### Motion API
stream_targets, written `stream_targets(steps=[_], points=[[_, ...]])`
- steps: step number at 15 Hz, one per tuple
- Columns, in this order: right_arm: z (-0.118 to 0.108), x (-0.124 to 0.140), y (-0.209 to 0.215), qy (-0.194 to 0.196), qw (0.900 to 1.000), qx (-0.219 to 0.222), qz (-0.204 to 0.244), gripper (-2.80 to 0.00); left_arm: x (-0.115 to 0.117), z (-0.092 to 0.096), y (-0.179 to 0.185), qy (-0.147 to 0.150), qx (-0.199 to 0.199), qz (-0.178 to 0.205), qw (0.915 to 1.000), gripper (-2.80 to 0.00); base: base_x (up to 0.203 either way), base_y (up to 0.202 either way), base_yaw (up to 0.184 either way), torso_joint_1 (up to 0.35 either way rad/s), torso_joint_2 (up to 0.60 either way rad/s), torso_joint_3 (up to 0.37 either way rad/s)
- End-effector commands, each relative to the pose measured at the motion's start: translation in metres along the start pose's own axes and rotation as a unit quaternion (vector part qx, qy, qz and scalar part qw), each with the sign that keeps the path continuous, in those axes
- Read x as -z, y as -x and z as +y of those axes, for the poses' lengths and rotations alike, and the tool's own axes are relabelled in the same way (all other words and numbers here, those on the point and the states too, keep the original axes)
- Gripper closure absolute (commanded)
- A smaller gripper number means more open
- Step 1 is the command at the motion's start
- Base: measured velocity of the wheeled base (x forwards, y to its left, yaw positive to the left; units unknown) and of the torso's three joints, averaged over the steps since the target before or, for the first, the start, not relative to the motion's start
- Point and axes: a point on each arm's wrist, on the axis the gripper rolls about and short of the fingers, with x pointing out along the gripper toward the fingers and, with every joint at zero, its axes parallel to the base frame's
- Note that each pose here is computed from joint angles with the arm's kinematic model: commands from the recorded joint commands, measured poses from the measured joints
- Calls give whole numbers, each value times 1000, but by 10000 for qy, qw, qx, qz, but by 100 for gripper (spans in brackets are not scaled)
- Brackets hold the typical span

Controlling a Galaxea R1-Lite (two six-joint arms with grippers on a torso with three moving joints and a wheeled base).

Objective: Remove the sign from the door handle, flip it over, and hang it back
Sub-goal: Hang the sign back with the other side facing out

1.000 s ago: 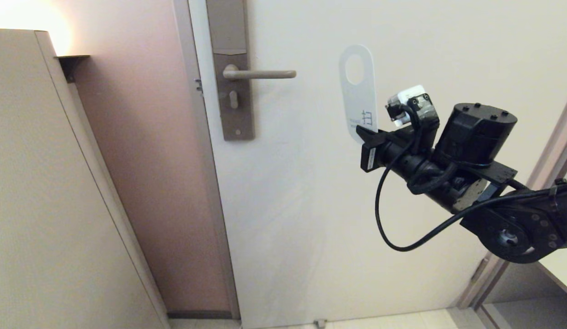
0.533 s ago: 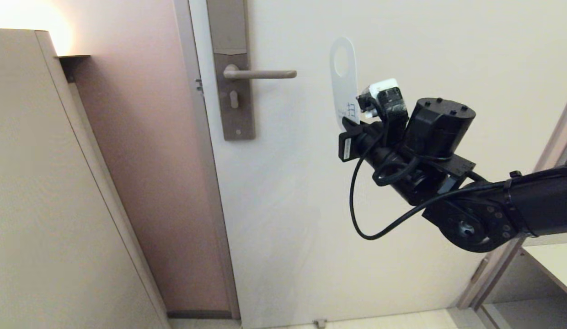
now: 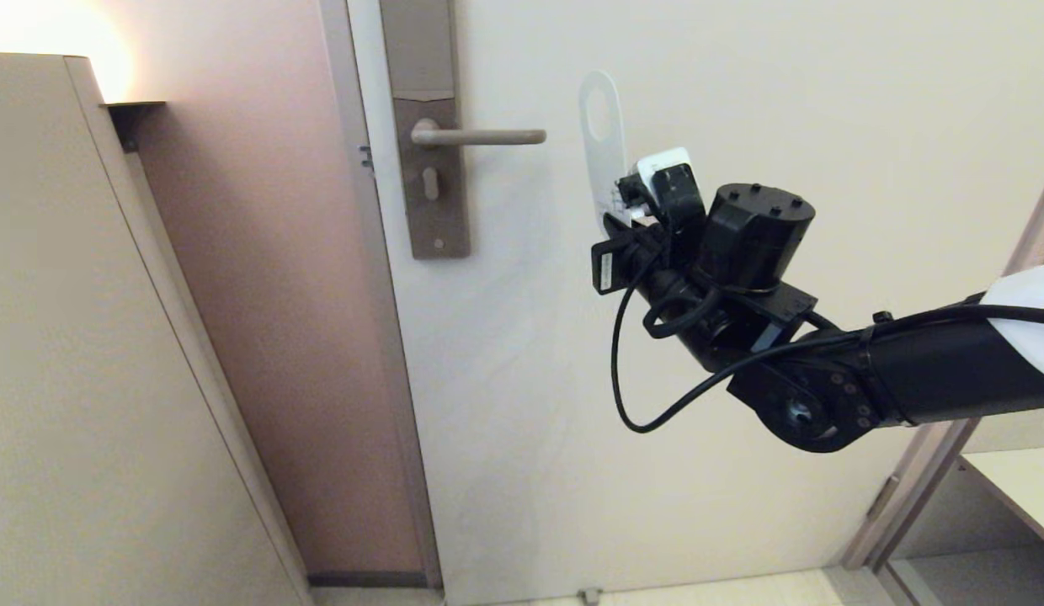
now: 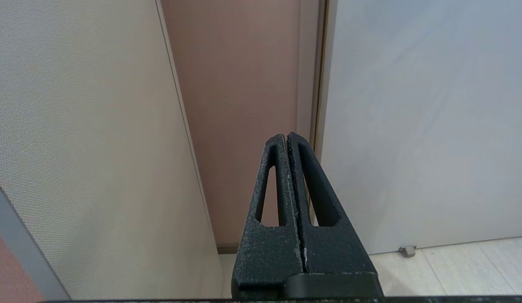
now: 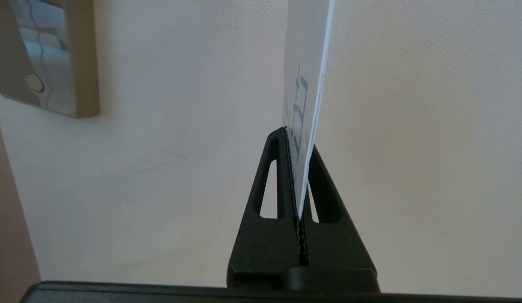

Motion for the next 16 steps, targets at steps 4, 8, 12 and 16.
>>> stream_targets(steps=[4, 8, 12, 16], points=[[12, 6, -10, 34, 10000, 65, -16, 0, 0, 0, 0, 2, 1, 5, 10000, 0, 0, 0, 0, 0, 0, 0], [20, 9, -16, 92, 9999, 83, -25, 0, 0, 0, 0, 2, 1, 8, 10000, 0, 0, 0, 0, 0, 0, 0], [26, 13, -25, 114, 9999, 97, -49, 0, 0, 0, 0, 2, 1, 3, 10000, 0, 0, 0, 0, 0, 0, 0], [34, 19, -31, 130, 9999, 51, -43, 0, 0, 0, 0, 2, 1, 7, 10000, 0, 0, 0, 0, 0, 0, 0]])
